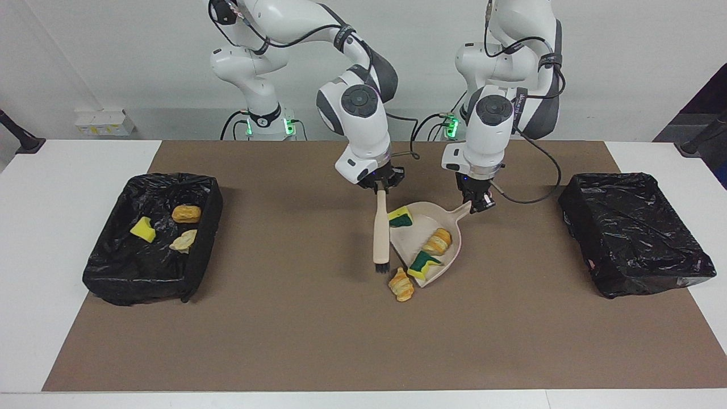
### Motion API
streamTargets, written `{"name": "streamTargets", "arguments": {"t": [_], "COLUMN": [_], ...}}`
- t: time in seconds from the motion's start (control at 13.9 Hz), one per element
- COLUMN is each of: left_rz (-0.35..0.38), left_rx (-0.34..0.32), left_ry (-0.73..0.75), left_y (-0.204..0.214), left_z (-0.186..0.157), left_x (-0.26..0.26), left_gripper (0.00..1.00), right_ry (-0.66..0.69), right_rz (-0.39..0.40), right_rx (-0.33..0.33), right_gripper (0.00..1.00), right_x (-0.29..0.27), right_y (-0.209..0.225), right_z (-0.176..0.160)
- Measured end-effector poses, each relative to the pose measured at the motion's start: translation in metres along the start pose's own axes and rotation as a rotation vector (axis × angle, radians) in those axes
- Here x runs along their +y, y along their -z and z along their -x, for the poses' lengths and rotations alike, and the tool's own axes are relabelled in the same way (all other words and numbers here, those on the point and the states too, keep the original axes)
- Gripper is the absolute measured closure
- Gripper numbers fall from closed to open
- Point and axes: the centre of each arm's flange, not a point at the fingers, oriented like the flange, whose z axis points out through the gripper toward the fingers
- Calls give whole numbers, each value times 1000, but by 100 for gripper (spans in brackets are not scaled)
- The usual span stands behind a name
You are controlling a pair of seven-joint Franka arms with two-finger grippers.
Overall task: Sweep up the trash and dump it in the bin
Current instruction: 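Brush the bread and sponge pieces into the dustpan with the right gripper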
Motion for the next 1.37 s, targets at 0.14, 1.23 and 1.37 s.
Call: {"name": "streamTargets", "arguments": {"t": [0.14, 1.23, 1.37], "left_rz": [2, 62, 63], "left_rx": [2, 27, 25], "left_ry": [27, 278, 278], "left_y": [0, -6, -7], "left_z": [0, 3, 3], "left_x": [0, 2, 2], "left_gripper": [68, 68, 68], "right_ry": [6, 535, 606], "right_rz": [48, 203, 213], "right_rx": [37, 24, 16], "right_gripper": [74, 74, 74], "right_x": [21, -10, -34], "right_y": [3, -67, -76], "right_z": [-16, -99, -82]}}
